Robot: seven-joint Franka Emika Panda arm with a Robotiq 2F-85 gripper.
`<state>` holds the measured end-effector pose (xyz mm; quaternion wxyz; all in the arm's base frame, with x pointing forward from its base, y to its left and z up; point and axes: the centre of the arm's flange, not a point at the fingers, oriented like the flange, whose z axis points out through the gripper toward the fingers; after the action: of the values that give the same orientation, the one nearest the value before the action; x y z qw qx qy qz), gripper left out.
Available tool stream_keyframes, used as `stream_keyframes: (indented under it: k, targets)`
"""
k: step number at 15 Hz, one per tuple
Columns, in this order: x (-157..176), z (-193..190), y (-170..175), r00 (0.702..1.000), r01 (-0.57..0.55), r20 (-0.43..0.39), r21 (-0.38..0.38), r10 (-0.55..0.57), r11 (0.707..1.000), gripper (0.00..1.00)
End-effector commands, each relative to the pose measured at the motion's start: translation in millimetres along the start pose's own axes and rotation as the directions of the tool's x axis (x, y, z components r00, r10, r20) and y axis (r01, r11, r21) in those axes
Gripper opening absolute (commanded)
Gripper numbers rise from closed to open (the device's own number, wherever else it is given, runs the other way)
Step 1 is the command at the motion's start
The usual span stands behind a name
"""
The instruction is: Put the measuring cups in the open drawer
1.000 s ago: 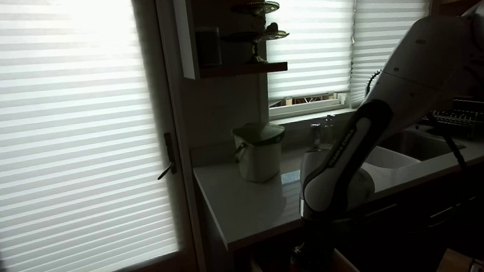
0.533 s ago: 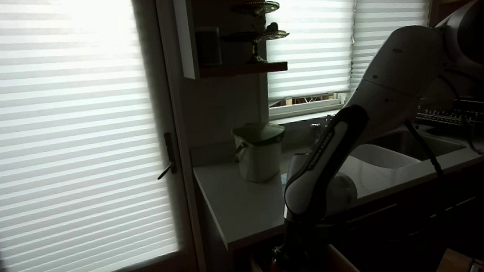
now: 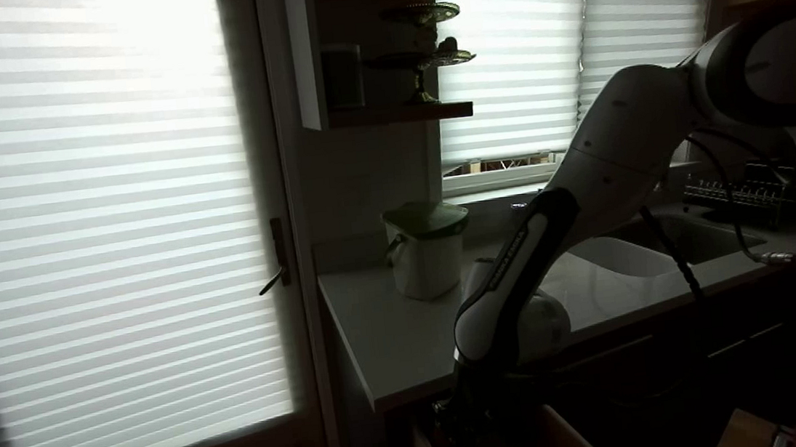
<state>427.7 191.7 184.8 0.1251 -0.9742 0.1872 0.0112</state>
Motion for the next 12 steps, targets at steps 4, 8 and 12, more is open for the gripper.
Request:
stream_keyframes:
  k: [4,8,12]
  targets:
    - [15,24,5,0.997,-0.078,0.01,-0.056,0.078,0.995,0.06]
    - [19,27,4,0.997,-0.078,0.024,-0.057,0.08,0.995,0.47]
    - [22,16,0,0.997,-0.07,0.022,-0.044,0.071,0.997,0.7]
